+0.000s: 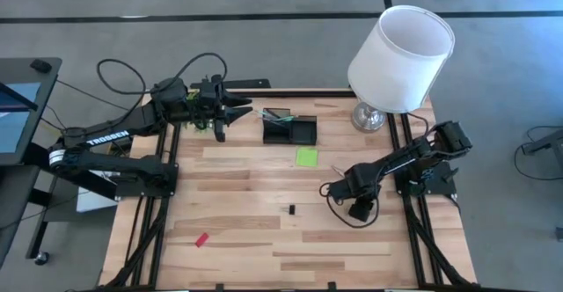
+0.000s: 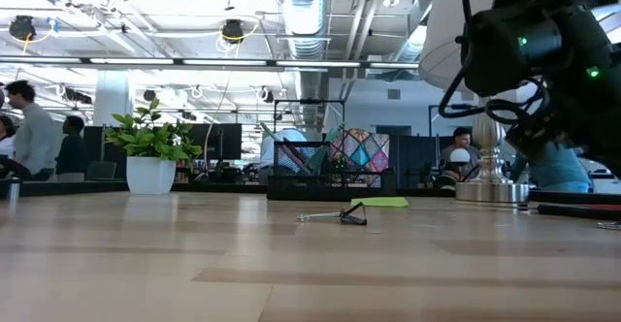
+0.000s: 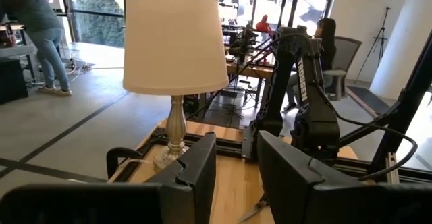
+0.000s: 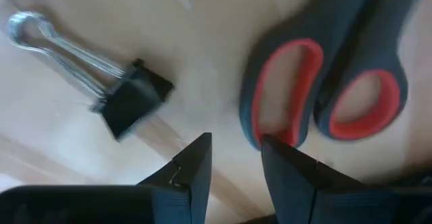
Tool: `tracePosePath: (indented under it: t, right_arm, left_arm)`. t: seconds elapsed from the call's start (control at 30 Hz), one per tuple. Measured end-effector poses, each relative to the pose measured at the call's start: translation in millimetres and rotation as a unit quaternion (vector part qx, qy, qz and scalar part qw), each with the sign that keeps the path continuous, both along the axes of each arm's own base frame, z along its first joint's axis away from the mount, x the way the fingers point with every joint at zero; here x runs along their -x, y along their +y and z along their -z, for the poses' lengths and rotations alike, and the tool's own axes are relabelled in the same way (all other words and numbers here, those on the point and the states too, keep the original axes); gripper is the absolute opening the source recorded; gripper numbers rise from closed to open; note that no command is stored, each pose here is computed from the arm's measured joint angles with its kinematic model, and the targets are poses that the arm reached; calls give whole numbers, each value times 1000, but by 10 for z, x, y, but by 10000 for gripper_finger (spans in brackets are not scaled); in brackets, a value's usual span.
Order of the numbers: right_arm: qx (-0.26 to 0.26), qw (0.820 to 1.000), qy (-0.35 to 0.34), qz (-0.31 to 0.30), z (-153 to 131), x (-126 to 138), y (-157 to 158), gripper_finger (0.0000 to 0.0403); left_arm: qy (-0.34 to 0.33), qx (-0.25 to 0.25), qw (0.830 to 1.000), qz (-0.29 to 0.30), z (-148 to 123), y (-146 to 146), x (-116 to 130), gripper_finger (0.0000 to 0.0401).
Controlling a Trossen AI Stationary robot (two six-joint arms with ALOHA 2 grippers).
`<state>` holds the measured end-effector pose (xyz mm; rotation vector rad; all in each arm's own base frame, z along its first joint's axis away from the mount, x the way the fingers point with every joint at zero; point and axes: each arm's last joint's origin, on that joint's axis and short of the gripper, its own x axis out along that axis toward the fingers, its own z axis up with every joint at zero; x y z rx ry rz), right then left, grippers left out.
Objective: Pick and place office supplies into organizer
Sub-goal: Put the black scissor into the black desk organizer
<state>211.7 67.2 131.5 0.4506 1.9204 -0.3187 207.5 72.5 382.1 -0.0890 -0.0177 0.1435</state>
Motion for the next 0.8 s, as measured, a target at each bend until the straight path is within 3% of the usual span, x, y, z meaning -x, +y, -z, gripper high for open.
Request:
tracePosePath:
  t: [0.5, 0.63, 0.8]
  right_arm:
    - [-1, 1000, -18, -4, 106, 47, -21, 116]
    - [-7, 1000, -21, -3, 112, 41, -17, 86]
    - [-21, 999, -28, 0, 118, 26, -4, 19]
  left_arm:
    - [21, 12, 1000, 0, 45, 0, -1, 105]
    - [21, 13, 1000, 0, 45, 1, -1, 105]
    - [29, 25, 999, 0, 65, 0, 0, 105]
